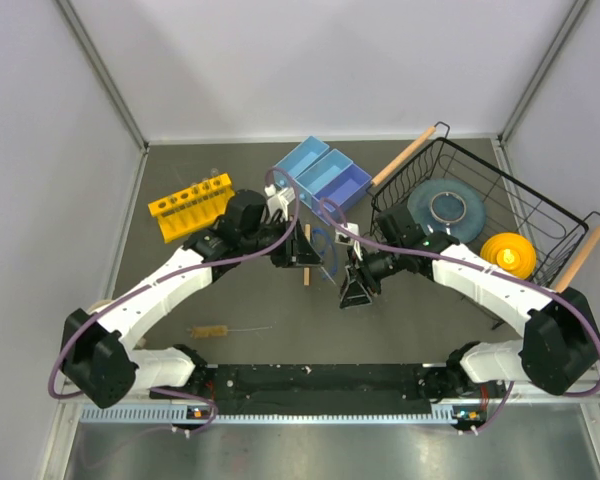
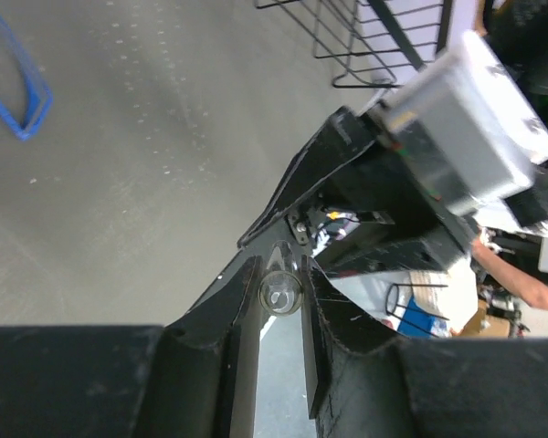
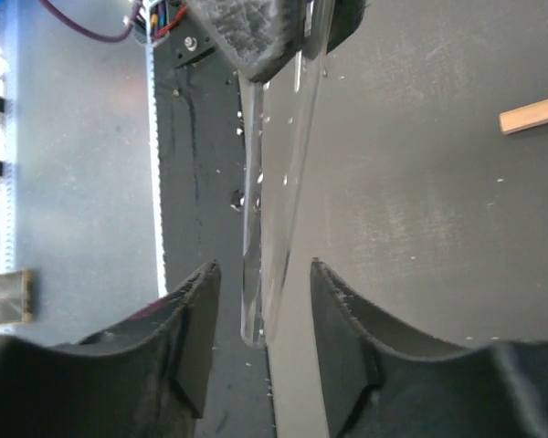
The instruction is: Organize the chemistry lab equipment
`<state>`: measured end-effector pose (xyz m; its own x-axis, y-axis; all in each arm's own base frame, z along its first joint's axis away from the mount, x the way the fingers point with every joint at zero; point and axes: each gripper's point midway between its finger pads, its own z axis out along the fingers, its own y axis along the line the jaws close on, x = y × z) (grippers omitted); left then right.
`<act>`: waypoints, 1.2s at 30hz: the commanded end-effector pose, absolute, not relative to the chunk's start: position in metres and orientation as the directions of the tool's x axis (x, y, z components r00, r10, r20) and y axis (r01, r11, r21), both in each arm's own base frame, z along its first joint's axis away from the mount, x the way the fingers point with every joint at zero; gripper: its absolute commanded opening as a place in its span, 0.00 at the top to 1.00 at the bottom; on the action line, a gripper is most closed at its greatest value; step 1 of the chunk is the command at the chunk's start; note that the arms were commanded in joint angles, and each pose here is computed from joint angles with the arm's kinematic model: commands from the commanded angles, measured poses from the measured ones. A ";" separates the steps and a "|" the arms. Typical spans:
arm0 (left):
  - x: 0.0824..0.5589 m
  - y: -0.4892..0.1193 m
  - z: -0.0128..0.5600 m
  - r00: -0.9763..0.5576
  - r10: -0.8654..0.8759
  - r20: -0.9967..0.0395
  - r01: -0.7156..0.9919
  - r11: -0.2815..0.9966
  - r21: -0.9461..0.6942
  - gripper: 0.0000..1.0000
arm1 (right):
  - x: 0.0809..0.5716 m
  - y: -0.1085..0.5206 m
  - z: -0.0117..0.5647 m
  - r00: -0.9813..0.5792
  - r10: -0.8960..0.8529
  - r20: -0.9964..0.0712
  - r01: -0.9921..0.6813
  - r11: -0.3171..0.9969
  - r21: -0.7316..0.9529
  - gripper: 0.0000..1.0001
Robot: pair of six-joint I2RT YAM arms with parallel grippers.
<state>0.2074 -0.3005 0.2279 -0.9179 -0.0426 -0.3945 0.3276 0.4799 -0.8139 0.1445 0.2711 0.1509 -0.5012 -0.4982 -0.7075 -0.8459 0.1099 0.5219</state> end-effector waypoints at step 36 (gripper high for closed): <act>0.356 0.113 0.249 -0.304 -0.384 -0.872 -0.606 0.784 -0.134 0.98 | 0.190 0.236 0.167 -0.175 -0.492 -0.853 -0.984 0.082 0.155 0.01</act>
